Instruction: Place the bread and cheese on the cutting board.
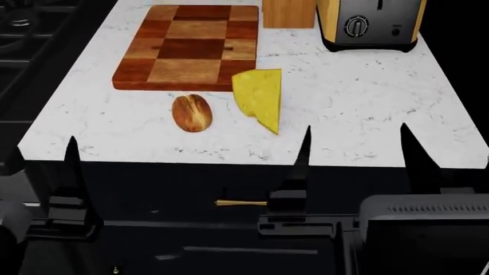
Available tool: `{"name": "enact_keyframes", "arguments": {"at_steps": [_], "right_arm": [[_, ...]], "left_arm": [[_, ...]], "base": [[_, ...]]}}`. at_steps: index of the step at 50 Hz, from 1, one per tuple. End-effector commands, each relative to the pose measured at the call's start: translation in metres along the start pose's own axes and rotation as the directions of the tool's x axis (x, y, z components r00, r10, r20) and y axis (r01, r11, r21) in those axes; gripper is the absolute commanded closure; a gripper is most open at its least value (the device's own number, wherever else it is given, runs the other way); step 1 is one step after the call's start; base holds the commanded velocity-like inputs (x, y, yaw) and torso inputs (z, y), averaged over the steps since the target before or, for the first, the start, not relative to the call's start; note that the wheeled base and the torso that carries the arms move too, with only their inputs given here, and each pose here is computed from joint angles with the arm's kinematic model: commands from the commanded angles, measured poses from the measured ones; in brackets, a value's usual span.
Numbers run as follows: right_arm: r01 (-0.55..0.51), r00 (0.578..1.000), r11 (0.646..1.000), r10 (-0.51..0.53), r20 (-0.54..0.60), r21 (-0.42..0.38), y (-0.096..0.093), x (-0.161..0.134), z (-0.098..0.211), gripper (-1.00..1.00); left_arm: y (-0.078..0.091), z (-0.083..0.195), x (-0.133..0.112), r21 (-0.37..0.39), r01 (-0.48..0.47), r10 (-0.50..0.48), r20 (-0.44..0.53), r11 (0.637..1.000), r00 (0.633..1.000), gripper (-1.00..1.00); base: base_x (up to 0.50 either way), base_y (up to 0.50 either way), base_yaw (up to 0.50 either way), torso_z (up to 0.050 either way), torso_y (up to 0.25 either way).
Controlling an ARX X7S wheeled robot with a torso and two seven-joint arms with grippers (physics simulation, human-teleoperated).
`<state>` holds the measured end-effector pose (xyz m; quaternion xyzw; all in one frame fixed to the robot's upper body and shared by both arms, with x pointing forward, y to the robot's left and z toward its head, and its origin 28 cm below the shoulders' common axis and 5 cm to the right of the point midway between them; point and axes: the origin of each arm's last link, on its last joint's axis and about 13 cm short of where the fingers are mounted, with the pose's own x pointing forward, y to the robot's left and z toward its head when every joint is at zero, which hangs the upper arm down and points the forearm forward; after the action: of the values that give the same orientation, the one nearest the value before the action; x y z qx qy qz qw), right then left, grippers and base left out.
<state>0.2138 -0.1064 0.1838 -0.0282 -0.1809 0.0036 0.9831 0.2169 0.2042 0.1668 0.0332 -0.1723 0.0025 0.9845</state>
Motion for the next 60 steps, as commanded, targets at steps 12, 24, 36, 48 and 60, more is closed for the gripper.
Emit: {"name": "enact_keyframes", "arguments": {"at_steps": [12,24,36,48,60], "right_arm": [[-0.016,0.998,1.000,0.016,0.055,-0.006,-0.006,0.005,0.015,-1.00],[-0.027,0.998,1.000,0.026,0.053,0.011,-0.001,-0.003,0.025,-1.00],[-0.024,0.998,1.000,0.023,0.063,0.004,-0.003,-0.004,0.031,-1.00],[-0.033,0.998,0.999,0.032,0.058,0.018,-0.003,-0.003,0.029,-1.00],[-0.024,1.000,1.000,0.025,0.015,-0.006,-0.004,-0.003,0.033,-1.00]], "left_arm": [[0.007,0.032,0.000,0.027,0.015,-0.018,0.101,1.000,0.995,-1.00],[0.008,0.033,-0.003,0.018,0.024,-0.025,0.101,1.000,0.995,-1.00],[0.007,0.032,-0.003,0.012,0.033,-0.034,0.101,0.999,0.994,-1.00],[0.007,0.034,-0.003,0.007,0.035,-0.035,0.103,0.999,0.994,-1.00],[0.007,0.034,-0.004,0.006,0.036,-0.036,0.104,0.999,0.994,-1.00]], "base": [[0.50,0.00,0.00,0.000,0.000],[0.50,0.00,0.00,0.000,0.000],[0.14,0.00,0.00,0.000,0.001],[0.36,0.01,0.00,0.000,0.000],[0.06,0.11,0.00,0.000,0.000]]}}
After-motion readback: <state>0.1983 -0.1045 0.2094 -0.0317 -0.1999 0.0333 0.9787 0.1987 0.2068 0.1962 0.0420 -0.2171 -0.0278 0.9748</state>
